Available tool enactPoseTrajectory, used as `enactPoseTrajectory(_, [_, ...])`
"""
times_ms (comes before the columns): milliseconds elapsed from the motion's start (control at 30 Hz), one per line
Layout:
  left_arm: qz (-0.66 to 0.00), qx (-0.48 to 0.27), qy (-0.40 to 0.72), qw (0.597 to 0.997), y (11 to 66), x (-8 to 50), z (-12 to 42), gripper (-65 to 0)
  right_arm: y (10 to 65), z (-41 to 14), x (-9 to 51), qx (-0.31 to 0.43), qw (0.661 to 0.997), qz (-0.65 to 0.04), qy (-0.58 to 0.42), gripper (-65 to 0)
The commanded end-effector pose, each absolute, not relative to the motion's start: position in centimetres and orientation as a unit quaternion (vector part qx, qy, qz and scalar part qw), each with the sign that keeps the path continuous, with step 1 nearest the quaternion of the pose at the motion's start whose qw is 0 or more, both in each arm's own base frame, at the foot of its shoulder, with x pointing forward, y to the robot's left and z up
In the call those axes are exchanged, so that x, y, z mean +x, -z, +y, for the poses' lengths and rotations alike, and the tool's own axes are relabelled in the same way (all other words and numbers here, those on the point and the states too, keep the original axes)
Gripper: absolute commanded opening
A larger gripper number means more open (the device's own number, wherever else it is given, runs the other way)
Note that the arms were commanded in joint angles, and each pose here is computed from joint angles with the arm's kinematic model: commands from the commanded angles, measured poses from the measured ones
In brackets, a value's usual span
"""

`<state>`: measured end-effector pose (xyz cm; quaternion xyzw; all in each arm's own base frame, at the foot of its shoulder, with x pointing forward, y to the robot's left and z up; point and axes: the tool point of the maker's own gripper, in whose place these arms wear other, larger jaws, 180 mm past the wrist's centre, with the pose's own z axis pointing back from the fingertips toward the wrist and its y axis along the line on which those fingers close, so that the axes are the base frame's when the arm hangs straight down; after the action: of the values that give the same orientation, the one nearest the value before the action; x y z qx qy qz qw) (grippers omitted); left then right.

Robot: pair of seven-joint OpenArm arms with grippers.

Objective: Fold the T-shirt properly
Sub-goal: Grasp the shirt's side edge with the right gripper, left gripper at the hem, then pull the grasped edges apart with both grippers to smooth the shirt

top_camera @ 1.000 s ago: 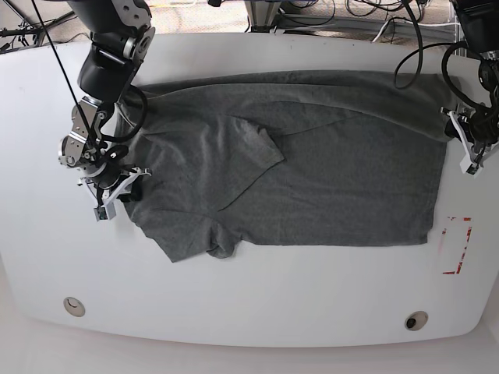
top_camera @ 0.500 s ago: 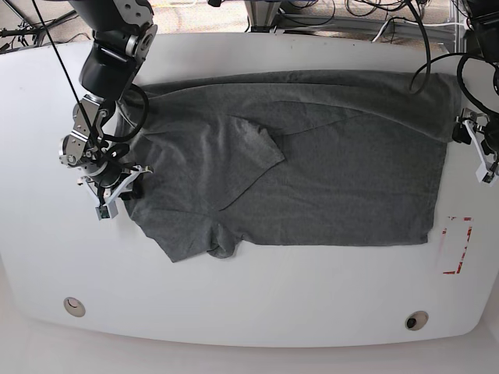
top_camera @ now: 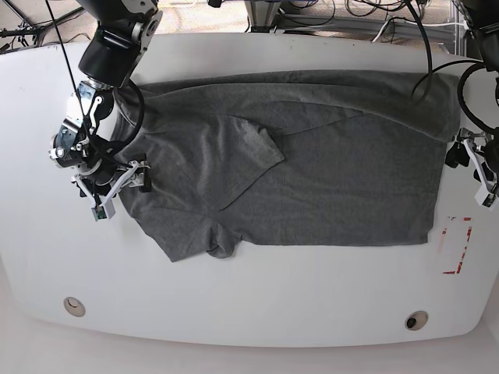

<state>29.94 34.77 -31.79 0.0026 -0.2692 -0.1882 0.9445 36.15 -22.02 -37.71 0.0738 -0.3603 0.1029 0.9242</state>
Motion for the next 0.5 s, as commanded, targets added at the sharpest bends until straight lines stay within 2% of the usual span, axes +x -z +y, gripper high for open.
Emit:
enactPoseTrajectory(0, [-0.286,0.014,0.194,0.938,30.3,30.6,35.2,-20.4,34.5,-20.2,37.1,0.079,0.901,-0.402,-0.141,-11.3])
enactPoseTrajectory(267, [-0.274,0.011,0.195,0.942,31.1,29.8,35.1,-20.4,34.9,-15.5,34.8,0.089,0.894,-0.381,-0.220,-11.6])
enactPoseTrajectory(467, [-0.264,0.009,0.195,0.944,31.7,29.2,35.1,-20.4,36.6,-13.5,34.1,0.119,0.894,-0.371,-0.222,-18.5])
